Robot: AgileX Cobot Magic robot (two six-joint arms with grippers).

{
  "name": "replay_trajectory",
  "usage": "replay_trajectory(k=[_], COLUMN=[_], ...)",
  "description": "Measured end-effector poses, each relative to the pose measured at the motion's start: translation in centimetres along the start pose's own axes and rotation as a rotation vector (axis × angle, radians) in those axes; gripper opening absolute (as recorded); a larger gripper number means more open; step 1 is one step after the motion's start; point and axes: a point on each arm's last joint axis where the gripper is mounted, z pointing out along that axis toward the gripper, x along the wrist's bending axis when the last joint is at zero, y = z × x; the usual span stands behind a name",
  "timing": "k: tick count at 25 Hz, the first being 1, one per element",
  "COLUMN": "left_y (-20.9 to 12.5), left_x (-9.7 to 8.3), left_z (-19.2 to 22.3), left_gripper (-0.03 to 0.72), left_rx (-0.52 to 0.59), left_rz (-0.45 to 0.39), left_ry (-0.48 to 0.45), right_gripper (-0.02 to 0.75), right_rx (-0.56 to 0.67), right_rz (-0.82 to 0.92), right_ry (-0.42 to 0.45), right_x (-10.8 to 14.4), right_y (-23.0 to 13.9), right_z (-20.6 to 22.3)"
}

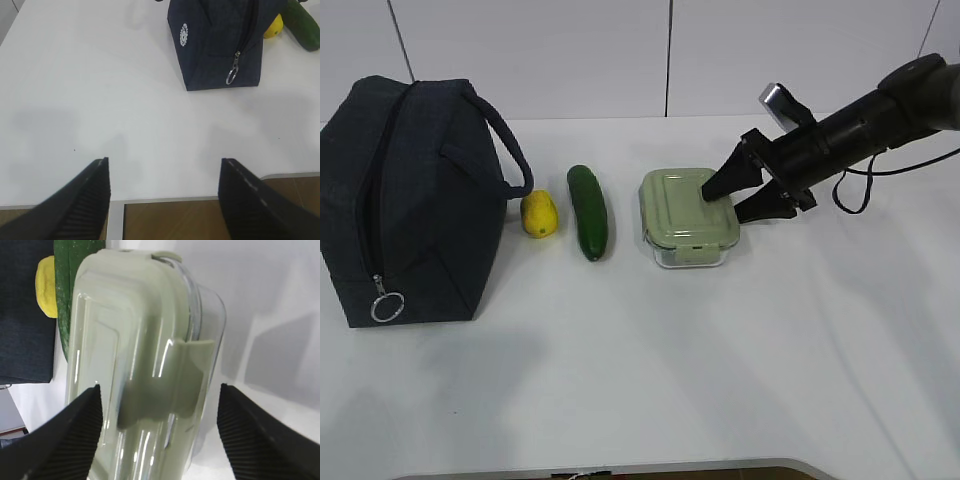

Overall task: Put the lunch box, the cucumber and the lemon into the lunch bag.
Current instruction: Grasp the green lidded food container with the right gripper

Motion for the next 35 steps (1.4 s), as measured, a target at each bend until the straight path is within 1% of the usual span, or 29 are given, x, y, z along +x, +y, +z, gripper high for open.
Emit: replay_trajectory(k=[12,18,23,26,32,35], left_y=[0.0,0.0,0.0,0.0,0.0,0.0], left_x=[0.0,0.0,0.0,0.0,0.0,0.0], left_z=[0.0,0.0,0.0,0.0,0.0,0.0], left_gripper=[0.494,0.494,0.494,0.494,0.494,0.494], left_rx=[0.000,0.000,0.000,0.000,0.000,0.000], left_rz=[0.000,0.000,0.000,0.000,0.000,0.000], left_ry=[0.000,0.000,0.000,0.000,0.000,0.000], right_gripper=[0.572,0.573,0.573,0.561,0.522,0.519], right_rx=[0.008,-0.010,-0.032,-0.042,-0.038,-0.033], right_rz=[-0.017,0.022,0.020,0.012,0.000,-0.003], right_ry=[0.001,0.045,0.075,0.085,0.075,0.068], right_x=[-0.4,-0.9,-0.7,-0.5,-0.6,-0.7], right_y=[-0.1,-0.1,0.1,0.2,0.1,0.1], right_z=[0.4,1.2,1.3,1.3,1.4,1.4])
